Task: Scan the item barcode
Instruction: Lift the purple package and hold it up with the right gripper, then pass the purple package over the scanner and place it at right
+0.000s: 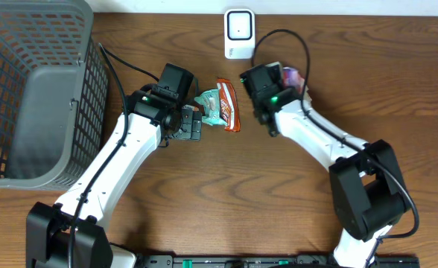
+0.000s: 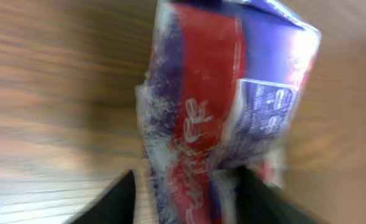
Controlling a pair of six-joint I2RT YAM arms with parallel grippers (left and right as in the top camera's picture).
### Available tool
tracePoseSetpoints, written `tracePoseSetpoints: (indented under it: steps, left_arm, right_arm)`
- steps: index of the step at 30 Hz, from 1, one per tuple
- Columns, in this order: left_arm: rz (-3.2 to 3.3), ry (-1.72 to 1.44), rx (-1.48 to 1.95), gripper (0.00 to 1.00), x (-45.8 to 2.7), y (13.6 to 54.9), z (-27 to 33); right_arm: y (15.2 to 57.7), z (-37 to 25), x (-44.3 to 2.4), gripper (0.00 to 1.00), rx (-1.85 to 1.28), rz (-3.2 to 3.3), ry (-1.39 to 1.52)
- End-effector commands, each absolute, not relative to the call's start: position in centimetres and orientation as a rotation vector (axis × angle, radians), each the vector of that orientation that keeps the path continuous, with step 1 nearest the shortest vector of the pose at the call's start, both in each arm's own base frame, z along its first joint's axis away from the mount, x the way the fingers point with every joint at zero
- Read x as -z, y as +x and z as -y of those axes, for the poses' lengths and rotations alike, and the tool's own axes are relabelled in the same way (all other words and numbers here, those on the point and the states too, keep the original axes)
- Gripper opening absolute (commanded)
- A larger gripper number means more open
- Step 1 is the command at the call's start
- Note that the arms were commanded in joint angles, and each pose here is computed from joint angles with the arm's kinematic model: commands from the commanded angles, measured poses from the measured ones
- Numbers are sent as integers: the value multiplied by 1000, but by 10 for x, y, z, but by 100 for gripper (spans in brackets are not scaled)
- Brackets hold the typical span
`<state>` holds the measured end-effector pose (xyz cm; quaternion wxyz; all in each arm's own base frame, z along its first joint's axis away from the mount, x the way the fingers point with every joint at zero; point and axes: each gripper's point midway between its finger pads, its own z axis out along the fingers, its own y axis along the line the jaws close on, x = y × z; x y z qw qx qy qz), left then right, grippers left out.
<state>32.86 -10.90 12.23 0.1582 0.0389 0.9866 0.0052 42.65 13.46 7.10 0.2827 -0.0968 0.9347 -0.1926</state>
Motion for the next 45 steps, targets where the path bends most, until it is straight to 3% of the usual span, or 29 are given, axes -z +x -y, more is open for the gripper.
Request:
tracePoseSetpoints:
  steps: [1,6,12,19,21,28,32,35,38,42,45]
  left_arm:
    - [-2819,99,-14,98,-124,329,110]
    - [-2819,100,-14,98,-124,329,109]
    - [-2819,99,-14,98,-124,329,110]
    - [-2819,100,-14,98,-124,329,109]
    - [-2819,99,-14,98,-124,329,109]
    - [-2819,99,-14,98,-124,329,110]
    - [-2819,100,-14,98,-124,329,110]
    - [-2819,100,-14,98,-124,329,110]
    - [-2819,99,-14,98,-124,329,110]
    - [-2819,100,-14,98,-124,329,110]
    - [-2819,100,-14,98,-124,329,110]
  right_arm:
    - [406,-199,-48,61,172,-2613,-282]
    - [429,-213,-113,75,49,-2533,-209]
    - [457,-175,-165,89,-55,-2535,-166]
    - [461,-135,-140,88,-379,-2571,-505]
    - [452,-139,-134,96,-625,-2496,-676]
    - [456,-117,-79,99,-844,-2545,-618]
    - [447,-120,-32,87,-926,-2653,-574]
    - [441,-121,-24,74,-945,-2687,-563]
    - [441,-121,-28,49,-949,-2696,-530]
    - [449,-121,-44,1,-954,-2702,-408]
    - [462,-122,-62,1,-957,-2676,-278]
